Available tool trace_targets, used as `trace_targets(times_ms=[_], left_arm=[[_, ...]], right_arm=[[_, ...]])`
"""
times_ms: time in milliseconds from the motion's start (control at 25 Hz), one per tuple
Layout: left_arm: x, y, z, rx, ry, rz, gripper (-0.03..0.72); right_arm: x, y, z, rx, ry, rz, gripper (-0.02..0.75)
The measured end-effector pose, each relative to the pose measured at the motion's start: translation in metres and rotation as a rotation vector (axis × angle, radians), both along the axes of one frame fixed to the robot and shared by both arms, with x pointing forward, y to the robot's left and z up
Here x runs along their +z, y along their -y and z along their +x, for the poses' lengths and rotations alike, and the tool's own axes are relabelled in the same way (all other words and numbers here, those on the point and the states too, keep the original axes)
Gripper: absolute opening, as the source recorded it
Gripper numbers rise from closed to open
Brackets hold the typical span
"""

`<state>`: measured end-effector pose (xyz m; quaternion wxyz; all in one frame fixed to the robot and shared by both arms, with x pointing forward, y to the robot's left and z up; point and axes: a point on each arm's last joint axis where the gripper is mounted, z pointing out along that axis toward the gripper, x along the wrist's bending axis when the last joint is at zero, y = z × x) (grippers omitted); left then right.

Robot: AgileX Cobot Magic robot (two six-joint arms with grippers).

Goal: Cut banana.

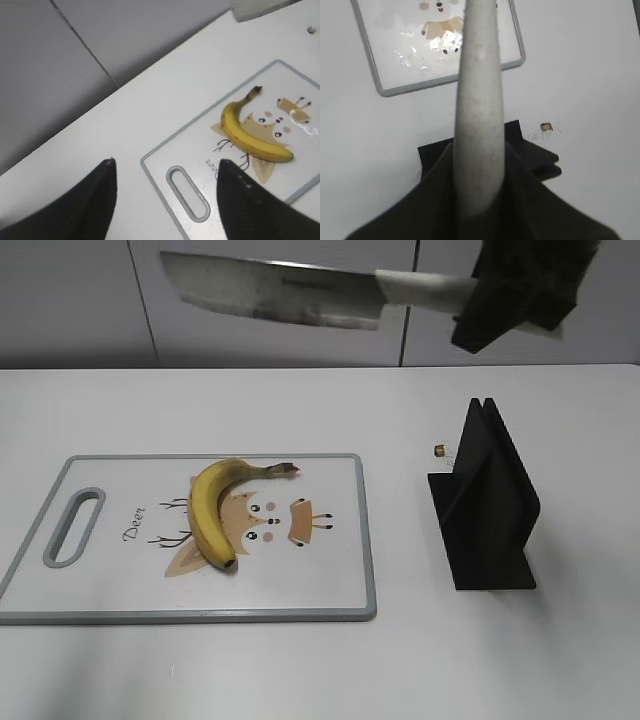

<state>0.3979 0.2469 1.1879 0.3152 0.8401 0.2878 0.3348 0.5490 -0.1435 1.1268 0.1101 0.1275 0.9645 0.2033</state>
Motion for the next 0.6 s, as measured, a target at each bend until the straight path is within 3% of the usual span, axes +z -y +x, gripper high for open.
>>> trace_targets(times_ms=[360, 600], left_arm=[[-0.016, 0.057, 0.045, -0.399, -0.123, 0.272, 0.595], [-0.045, 0.085, 0.062, -0.523, -0.196, 0.421, 0.584]], right_arm=[[-0.034, -0.055, 0.006, 0.288, -0.004, -0.076, 0.16], [-0.041, -0.071, 0.001, 0.401, -0.006, -0.051, 0.16]])
